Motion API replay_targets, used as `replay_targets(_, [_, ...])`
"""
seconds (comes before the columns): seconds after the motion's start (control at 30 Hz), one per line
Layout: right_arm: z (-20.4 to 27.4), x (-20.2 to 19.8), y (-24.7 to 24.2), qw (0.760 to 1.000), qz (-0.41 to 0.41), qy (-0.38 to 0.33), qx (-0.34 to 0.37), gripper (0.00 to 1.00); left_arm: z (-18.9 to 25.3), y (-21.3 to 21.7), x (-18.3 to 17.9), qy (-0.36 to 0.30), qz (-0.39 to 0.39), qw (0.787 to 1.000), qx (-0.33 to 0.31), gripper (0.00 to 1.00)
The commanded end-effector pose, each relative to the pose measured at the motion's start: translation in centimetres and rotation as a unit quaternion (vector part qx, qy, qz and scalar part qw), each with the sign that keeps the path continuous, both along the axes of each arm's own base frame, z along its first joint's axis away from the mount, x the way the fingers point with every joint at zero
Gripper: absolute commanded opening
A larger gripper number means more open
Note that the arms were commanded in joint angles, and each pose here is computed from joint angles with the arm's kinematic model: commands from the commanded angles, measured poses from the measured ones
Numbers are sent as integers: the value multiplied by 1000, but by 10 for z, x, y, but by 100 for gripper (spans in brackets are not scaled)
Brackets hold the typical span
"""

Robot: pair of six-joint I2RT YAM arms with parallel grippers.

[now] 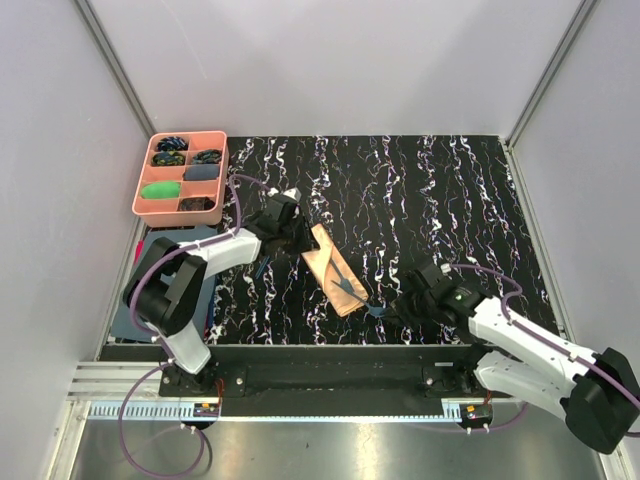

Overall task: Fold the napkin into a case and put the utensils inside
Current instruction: Insert the spoon into the center of the board.

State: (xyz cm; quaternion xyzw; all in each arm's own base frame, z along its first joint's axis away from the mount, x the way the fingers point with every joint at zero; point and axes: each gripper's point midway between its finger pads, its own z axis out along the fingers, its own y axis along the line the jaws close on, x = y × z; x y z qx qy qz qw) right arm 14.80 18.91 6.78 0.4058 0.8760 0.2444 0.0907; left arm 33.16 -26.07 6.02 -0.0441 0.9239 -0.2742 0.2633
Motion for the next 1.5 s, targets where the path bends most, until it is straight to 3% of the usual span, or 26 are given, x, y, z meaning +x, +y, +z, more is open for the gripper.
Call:
replay_targets(0.0, [20,18,13,999,2,-31,11,0,16,-12,22,-31,-4,999,-15,27])
replay_targets(0.43, [14,36,17,999,-26,-36,-2,0,14,3,26,-24,23,999,7,25])
replay_targets(0.67, [9,47,27,999,-37,-31,6,0,2,15,30,-7,45,999,22,20])
replay_targets(1.03, [9,64,46,997,-56,-38,21,0,-21,22,12,14,52,998,23,4])
replay_targets(1.47, [-9,73,69,993,-93,-46,50,0,-24,22,3,20,54,998,8,1])
